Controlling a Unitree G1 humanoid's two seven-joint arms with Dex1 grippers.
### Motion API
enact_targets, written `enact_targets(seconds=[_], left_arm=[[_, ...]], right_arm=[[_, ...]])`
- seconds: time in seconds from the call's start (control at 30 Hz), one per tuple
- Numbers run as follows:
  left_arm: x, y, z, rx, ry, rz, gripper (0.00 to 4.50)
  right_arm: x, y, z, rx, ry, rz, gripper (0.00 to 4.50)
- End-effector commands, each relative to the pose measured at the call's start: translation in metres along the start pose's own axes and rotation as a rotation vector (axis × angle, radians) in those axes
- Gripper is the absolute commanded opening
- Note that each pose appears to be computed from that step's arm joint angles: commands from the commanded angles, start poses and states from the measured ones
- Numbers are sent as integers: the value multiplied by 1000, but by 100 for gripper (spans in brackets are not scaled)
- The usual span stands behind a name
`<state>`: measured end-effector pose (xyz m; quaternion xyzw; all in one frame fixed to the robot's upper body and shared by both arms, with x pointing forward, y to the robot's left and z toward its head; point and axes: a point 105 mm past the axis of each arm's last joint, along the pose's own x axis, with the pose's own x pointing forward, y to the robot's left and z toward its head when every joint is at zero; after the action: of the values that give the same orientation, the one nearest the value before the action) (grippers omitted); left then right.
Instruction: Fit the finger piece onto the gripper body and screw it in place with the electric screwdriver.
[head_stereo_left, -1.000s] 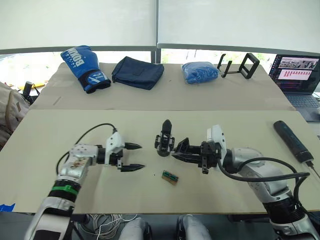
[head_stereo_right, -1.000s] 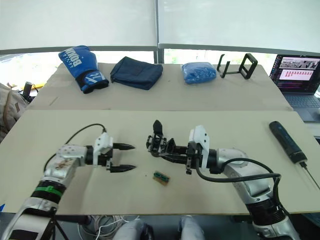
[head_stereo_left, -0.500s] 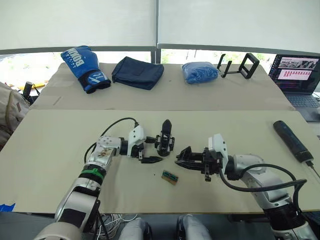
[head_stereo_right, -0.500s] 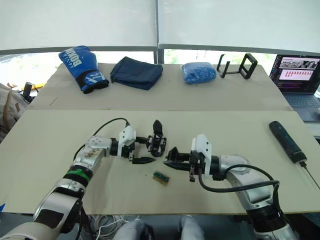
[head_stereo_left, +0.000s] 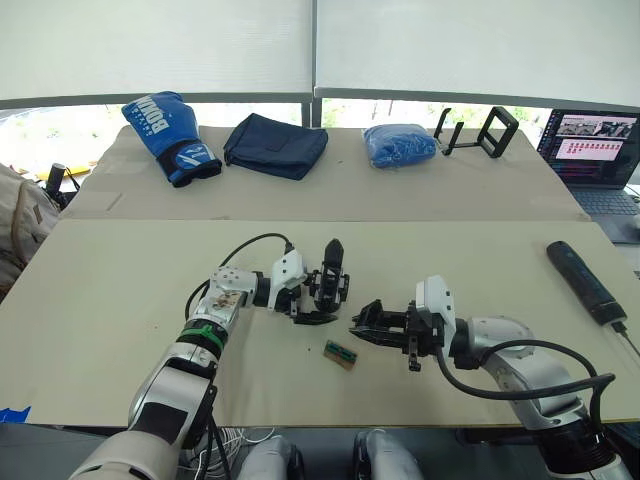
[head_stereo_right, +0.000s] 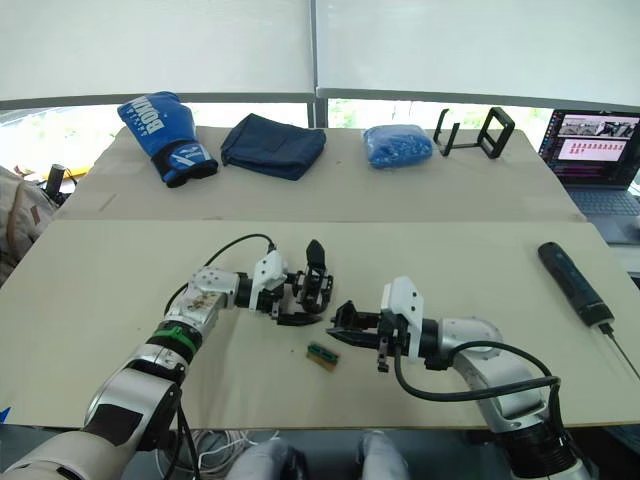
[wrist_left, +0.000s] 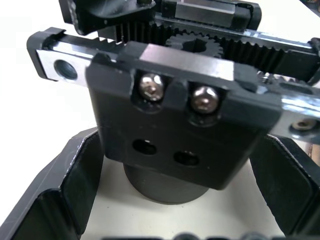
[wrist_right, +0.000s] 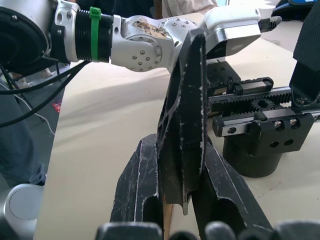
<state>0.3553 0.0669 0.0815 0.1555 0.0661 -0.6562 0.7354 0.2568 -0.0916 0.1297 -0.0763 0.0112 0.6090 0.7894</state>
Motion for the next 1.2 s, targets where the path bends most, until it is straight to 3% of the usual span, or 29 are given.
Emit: enact_targets(seconds=[0.03, 0.07, 0.1, 0.57, 0.9, 1.2], left_arm=[[-2, 2, 1, 32, 24, -8, 282], [-2, 3, 1, 33, 22, -4, 240], [-2, 3, 1, 33, 20, -2, 232], [-1, 0, 5, 58, 8, -8, 232], [3, -5, 4, 25, -2, -17, 232], [1, -6, 0, 25, 21, -13, 232]], right_arm=[[-3, 0, 13, -47, -29, -11, 38], [-3, 0, 13, -47, -29, -11, 38], [-3, 0, 13, -48, -29, -10, 38], [25, -25, 53, -116, -136, 12, 38], [58, -38, 32, -125, -88, 31, 38], [62, -42, 20, -107, -46, 41, 38]])
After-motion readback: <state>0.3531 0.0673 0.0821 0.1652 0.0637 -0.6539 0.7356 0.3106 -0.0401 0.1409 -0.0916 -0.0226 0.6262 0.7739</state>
